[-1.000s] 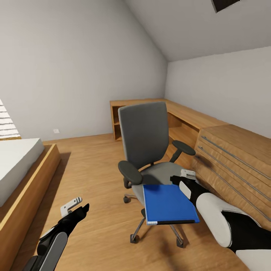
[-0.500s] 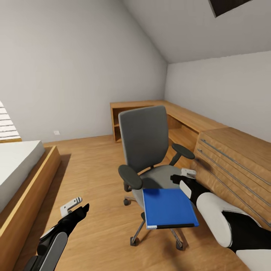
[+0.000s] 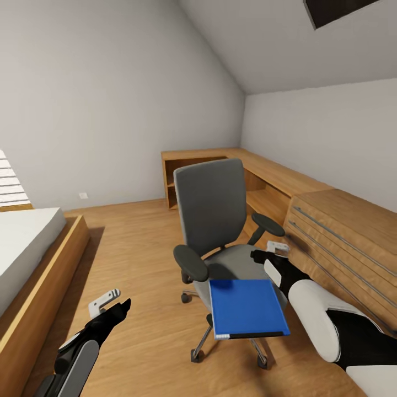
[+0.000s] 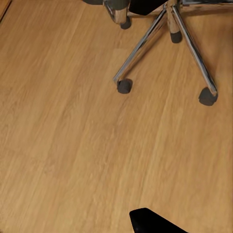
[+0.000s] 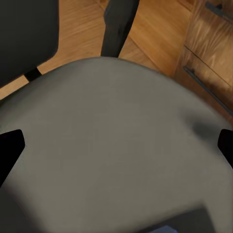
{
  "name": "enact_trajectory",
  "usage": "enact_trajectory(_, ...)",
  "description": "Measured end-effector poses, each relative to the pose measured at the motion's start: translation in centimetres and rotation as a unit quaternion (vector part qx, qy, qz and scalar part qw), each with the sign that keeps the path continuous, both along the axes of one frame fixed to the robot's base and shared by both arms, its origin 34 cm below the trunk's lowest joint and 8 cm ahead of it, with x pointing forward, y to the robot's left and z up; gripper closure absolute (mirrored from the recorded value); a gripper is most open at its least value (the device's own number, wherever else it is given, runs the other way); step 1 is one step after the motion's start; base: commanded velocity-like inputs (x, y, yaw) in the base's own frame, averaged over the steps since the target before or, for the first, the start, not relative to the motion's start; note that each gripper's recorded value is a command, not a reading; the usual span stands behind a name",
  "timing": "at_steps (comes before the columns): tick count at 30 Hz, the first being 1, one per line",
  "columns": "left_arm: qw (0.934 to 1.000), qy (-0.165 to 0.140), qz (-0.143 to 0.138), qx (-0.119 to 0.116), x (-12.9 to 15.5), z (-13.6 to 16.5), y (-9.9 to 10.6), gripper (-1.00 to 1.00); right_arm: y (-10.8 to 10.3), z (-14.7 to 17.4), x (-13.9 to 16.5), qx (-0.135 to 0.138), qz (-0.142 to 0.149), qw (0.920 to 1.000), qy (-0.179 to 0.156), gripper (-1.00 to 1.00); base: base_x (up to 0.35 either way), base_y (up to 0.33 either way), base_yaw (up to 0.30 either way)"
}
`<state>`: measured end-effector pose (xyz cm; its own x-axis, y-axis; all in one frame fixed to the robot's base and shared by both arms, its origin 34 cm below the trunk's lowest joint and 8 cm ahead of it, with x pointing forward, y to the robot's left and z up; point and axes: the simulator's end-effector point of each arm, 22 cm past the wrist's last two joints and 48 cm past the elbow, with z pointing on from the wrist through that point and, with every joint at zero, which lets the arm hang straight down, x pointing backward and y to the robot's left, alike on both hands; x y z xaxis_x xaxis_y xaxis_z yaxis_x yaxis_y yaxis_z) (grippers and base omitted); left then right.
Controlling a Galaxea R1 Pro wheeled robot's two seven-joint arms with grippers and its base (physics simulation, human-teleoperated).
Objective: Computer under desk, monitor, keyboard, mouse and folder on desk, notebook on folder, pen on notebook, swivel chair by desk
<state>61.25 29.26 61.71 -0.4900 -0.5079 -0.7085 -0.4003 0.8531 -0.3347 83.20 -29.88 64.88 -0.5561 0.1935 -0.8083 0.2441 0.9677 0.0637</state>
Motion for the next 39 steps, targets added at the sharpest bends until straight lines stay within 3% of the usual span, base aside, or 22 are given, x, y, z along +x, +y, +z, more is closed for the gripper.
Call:
enact_trajectory(6, 1.0, 0.0, 0.0, 0.0, 0.0, 0.0, 0.0, -1.0, -0.5, 1.4, 0.1, -0.002, -0.003, 0.9998, -0.019, -1.0, 0.0, 0.0, 0.0)
enact_trajectory(8, 1.0, 0.0, 0.0, 0.0, 0.0, 0.0, 0.1, -1.0, -1.1, 2.4, -1.1, -0.004, -0.004, 0.9995, -0.03, -1.0, 0.0, 0.0, 0.0)
enact_trajectory(11, 1.0, 0.0, 0.001, 0.0, 0.0, 0.0, 0.1, -1.0, -1.1, 4.1, -5.4, -0.008, -0.004, 0.9988, -0.048, -1.0, 0.0, 0.0, 0.0)
enact_trajectory(15, 1.0, 0.002, 0.001, -0.001, -0.1, -0.2, 0.0, -1.0, 0.7, 6.5, -8.6, 0.007, -0.001, 0.9969, -0.078, -1.0, 0.0, 0.0, 0.0)
enact_trajectory(26, 1.0, 0.004, 0.001, 0.0, -0.1, -0.4, 0.0, -1.0, 1.9, 7.6, -8.9, 0.02, 0.002, 0.9955, -0.093, -1.0, 0.0, 0.0, 0.0)
enact_trajectory(31, 1.0, 0.004, 0.001, 0.0, -0.1, -0.4, 0.0, -1.0, 3.1, 8.6, -8.7, 0.055, 0.003, 0.9928, -0.107, -1.0, 0.0, 0.0, 0.0)
enact_trajectory(39, 1.0, 0.002, 0.001, 0.0, -0.1, -0.3, 0.0, -1.0, 3.5, 8.5, -8.8, 0.072, 0.002, 0.9914, -0.109, -1.0, -0.02, 0.038, -0.039)
